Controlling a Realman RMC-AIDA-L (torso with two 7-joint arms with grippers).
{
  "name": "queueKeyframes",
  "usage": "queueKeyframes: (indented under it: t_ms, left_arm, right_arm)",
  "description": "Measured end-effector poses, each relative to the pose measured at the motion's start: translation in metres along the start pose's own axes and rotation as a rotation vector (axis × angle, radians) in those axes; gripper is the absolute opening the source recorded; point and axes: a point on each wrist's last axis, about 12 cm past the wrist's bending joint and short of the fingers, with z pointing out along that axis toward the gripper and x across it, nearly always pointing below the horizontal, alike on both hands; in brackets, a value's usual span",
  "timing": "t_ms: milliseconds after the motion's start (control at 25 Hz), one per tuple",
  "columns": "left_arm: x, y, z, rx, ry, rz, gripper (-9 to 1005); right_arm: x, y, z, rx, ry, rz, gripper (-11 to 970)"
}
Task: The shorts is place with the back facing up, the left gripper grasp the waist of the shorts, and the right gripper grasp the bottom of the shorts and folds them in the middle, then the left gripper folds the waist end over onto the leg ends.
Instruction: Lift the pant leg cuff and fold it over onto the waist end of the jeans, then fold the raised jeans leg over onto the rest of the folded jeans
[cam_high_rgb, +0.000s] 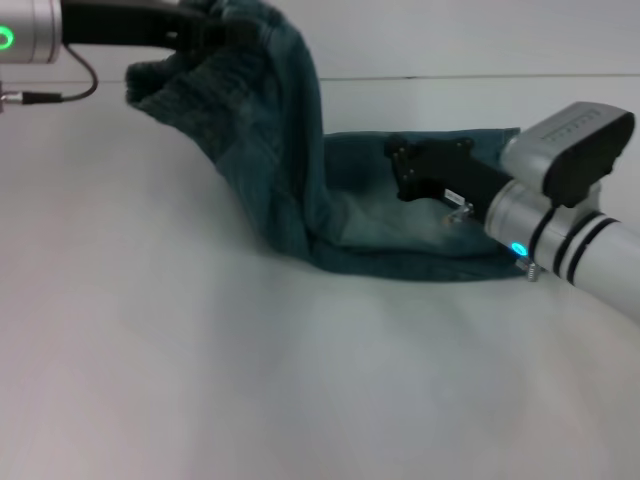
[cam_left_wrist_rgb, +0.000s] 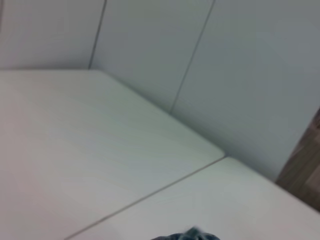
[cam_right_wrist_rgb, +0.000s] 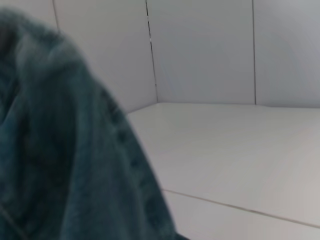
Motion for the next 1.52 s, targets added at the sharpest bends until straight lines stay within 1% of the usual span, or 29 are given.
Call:
queueKeyframes:
  t_ms: [160,240,360,560,800,1000,1160,1240,1440,1520]
  left_arm:
    - [-0.009,-0.005,0.005,0.033,-0.024,0.008,100]
    - [-0.012,-0.007,0.005,0.048,-0.030,0.011,100]
    - [-0.014,-0.010,0.006,0.080,-0.047,0.011,99]
    - [-0.014,-0.014,0.007,0.116,-0.054,0.011,99]
    - [-0.012,-0.015,0.007,0.122,-0.051,0.007,98]
    - [-0.008,-0.014,0.007,0.121,-0.049,0.004,99]
    - [-0.004,-0.012,0.006,0.120,-0.047,-0.005,99]
    - [-0.001,-0.011,0.007,0.124,-0.042,-0.014,99]
    - [0.008,-0.008,0.010,0.138,-0.028,-0.031,99]
    - [0.011,-0.009,0.013,0.145,-0.026,-0.031,98]
  right_arm:
    - [-0.004,0.013,0.012,-0.029,0.024,-0.012,29]
    - [-0.005,0.022,0.018,-0.055,0.039,-0.018,19]
    - [-0.006,0.040,0.026,-0.106,0.065,-0.027,3]
    - [-0.008,0.068,0.035,-0.199,0.095,-0.046,5]
    - [-0.009,0.101,0.042,-0.313,0.125,-0.072,7]
    - [-0.012,0.121,0.046,-0.368,0.142,-0.096,7]
    - [-0.009,0.122,0.046,-0.369,0.161,-0.106,6]
    - [-0.005,0.119,0.043,-0.356,0.179,-0.109,6]
    - [0.015,0.099,0.026,-0.310,0.217,-0.060,6]
    - [0.023,0.086,0.017,-0.274,0.210,-0.036,6]
